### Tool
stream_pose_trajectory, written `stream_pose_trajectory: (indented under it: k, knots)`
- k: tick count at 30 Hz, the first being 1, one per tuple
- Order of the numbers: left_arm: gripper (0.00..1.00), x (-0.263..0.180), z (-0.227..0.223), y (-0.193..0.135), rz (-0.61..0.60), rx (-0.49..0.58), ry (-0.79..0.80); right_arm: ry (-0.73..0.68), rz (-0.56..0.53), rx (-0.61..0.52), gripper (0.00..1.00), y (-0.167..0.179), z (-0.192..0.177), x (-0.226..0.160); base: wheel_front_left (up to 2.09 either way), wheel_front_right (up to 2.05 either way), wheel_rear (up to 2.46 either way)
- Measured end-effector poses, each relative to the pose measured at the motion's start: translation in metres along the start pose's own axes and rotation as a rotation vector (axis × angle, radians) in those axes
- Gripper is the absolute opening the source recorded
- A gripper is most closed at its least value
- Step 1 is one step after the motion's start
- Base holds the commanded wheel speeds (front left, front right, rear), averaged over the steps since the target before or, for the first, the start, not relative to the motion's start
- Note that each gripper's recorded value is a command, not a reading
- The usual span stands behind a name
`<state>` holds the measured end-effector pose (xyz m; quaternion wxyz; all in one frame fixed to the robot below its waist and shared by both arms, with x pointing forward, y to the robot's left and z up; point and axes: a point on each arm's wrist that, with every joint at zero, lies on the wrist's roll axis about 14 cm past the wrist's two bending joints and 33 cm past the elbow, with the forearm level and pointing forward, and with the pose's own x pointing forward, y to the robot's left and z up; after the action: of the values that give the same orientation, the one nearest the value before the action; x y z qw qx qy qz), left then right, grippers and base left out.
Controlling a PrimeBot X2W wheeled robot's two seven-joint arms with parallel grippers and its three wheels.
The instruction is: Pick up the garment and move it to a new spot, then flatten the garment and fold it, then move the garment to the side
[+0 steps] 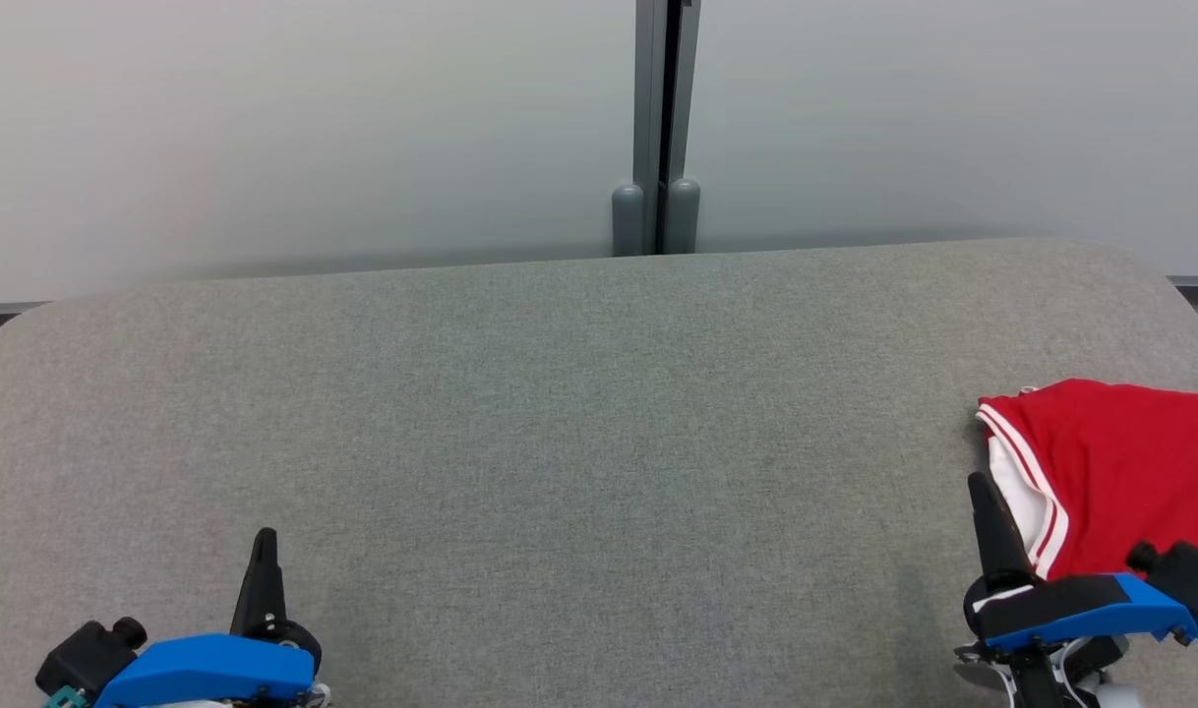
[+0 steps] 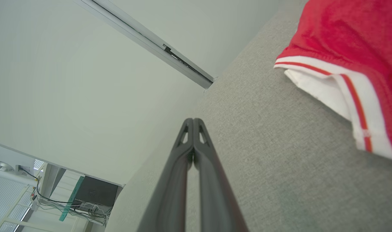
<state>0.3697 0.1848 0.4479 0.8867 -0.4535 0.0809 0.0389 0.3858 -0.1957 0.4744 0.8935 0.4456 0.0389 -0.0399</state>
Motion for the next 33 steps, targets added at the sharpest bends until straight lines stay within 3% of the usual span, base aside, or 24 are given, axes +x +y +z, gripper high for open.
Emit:
stream_pose_trajectory:
  k: [33]
  knots:
    - [0.0,0.005,0.023,-0.017,-0.058,-0.329,-0.036,-0.005,0.041,0.342,0.0,0.011,0.011,0.002,0.0,0.0,0.0]
